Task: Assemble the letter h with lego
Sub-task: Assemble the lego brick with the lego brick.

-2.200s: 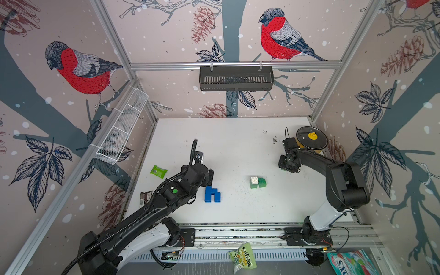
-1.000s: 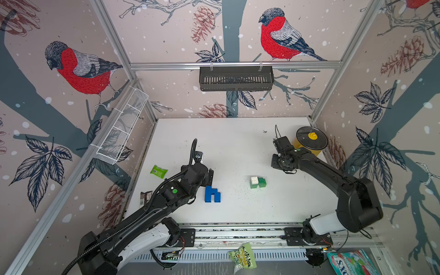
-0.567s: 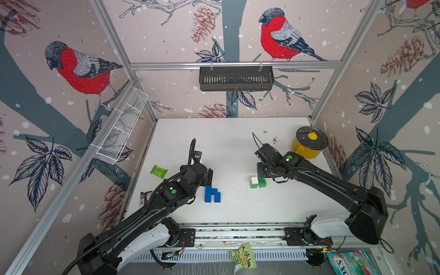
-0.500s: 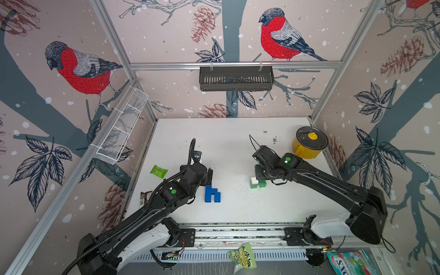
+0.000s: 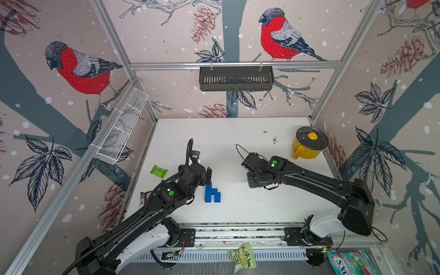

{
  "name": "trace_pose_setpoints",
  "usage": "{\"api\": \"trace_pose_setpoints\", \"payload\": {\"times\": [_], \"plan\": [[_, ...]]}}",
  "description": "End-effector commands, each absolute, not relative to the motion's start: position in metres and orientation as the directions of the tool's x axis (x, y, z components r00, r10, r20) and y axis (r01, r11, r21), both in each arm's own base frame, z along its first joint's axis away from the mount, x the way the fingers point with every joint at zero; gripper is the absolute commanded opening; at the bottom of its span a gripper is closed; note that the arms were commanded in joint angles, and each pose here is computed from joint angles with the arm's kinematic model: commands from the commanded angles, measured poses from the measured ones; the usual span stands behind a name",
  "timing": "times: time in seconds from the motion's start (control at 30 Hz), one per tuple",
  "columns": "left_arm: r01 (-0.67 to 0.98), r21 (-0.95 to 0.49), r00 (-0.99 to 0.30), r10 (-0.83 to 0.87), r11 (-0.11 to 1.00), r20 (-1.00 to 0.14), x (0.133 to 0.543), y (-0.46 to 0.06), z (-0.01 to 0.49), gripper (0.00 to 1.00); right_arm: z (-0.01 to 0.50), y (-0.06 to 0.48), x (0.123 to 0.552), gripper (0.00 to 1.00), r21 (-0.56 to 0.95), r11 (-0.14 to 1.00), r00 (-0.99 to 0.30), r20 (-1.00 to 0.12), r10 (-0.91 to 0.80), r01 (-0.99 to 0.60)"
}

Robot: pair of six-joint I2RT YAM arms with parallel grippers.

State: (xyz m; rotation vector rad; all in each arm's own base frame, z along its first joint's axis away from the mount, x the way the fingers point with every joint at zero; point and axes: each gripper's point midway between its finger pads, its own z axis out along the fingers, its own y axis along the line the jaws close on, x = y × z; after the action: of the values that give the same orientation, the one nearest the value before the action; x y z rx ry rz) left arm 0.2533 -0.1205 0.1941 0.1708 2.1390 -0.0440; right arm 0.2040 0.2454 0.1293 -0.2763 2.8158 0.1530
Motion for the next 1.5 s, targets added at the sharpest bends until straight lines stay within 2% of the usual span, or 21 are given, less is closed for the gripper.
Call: {"api": "trace_pose_setpoints", "payload": {"times": [0.0,0.67,1.47], "plan": [[0.130,0.018,-0.523,0.084,0.991,-0.848,0.254,-0.120,0.199,0.99,0.128,0.242,0.207,0.21,0.057,0.972,-0.932,-0.301,-0.200,-0.227],[0.135,0.018,-0.525,0.086,0.991,-0.847,0.254,-0.121,0.199,0.98,0.120,0.234,0.225,0.20,0.050,0.973,-0.939,-0.280,-0.202,-0.224],[0.134,0.020,-0.527,0.089,0.991,-0.845,0.254,-0.121,0.197,0.98,0.107,0.237,0.224,0.17,0.073,0.973,-0.947,-0.257,-0.193,-0.218]]}}
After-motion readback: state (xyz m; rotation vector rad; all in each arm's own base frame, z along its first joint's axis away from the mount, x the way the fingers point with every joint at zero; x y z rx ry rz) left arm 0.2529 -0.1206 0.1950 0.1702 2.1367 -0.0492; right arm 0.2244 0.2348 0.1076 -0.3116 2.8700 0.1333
